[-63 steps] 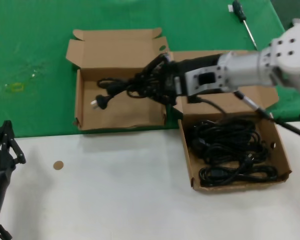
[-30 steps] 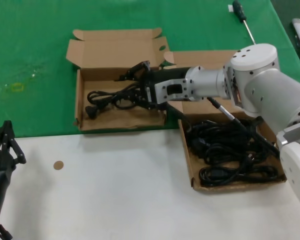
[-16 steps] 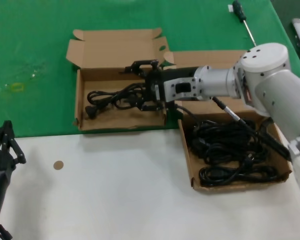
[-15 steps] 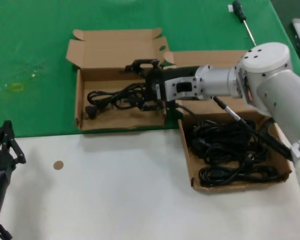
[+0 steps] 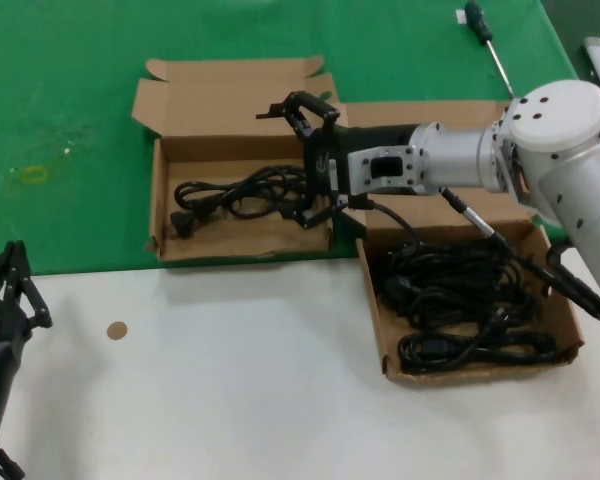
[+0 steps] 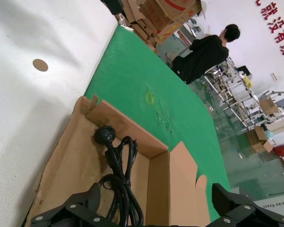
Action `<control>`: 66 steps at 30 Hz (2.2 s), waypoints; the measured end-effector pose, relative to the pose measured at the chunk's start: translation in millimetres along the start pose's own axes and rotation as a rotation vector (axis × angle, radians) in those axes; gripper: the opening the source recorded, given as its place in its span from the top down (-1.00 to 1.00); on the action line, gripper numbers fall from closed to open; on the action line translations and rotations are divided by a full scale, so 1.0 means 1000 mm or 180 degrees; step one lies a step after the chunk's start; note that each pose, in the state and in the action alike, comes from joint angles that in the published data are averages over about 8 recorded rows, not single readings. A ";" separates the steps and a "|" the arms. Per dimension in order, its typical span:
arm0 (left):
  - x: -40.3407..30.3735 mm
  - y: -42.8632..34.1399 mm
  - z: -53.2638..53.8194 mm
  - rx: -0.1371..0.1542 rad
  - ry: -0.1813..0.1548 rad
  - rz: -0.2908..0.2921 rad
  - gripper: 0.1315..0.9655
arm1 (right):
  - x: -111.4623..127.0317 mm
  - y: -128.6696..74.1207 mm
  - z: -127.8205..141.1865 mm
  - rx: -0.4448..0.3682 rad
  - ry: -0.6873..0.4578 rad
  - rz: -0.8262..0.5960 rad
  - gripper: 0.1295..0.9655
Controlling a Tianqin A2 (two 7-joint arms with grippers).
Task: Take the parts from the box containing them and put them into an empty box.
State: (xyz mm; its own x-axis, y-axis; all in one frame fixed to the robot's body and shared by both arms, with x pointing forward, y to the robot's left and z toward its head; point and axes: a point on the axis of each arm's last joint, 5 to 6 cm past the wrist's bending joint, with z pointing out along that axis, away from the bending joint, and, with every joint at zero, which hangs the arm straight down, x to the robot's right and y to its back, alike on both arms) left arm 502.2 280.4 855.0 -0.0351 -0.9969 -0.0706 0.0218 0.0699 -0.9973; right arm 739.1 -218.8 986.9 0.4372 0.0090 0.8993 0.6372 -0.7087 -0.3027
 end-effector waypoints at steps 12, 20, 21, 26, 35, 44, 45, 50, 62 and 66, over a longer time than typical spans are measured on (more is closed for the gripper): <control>0.0000 0.0000 0.000 0.0000 0.0000 0.0000 0.82 | -0.028 -0.001 -0.001 -0.0093 0.0243 0.0405 -0.83; 0.0000 0.0000 0.000 0.0000 0.0000 0.0000 0.58 | -0.057 -0.003 -0.005 -0.0190 0.0505 0.0835 -0.95; 0.0000 0.0000 0.000 0.0000 0.0000 0.0000 0.53 | -0.061 -0.003 -0.006 -0.0202 0.0536 0.0890 -0.97; 0.0000 0.0000 0.000 0.0000 0.0000 0.0000 0.35 | -0.078 -0.005 -0.012 -0.0264 0.0708 0.1166 -0.99; 0.0000 0.0000 0.000 0.0000 0.0000 0.0000 -0.18 | -0.108 -0.010 -0.025 -0.0374 0.1030 0.1665 -1.00; 0.0000 0.0000 0.000 0.0000 0.0000 0.0000 -0.51 | -0.137 -0.017 -0.044 -0.0481 0.1363 0.2156 -1.00; 0.0000 0.0000 0.000 0.0000 0.0000 0.0000 -0.57 | -0.140 -0.018 -0.046 -0.0493 0.1401 0.2210 -1.00; 0.0000 0.0000 0.000 0.0000 0.0000 0.0000 -0.73 | -0.154 -0.023 -0.058 -0.0549 0.1593 0.2475 -1.00; 0.0000 0.0000 0.000 0.0000 0.0000 0.0002 -0.97 | -0.185 -0.037 -0.092 -0.0670 0.2073 0.3084 -1.00; 0.0000 0.0000 0.000 0.0000 0.0000 0.0000 -1.00 | -0.195 -0.042 -0.104 -0.0705 0.2239 0.3277 -1.00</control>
State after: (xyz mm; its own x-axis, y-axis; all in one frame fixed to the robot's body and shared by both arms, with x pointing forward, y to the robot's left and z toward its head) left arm 502.2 280.4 855.0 -0.0351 -0.9969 -0.0707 0.0218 0.0700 -0.9973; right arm 561.0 -264.2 857.6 0.1918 -0.9426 0.2732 0.0546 -0.2676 -0.9620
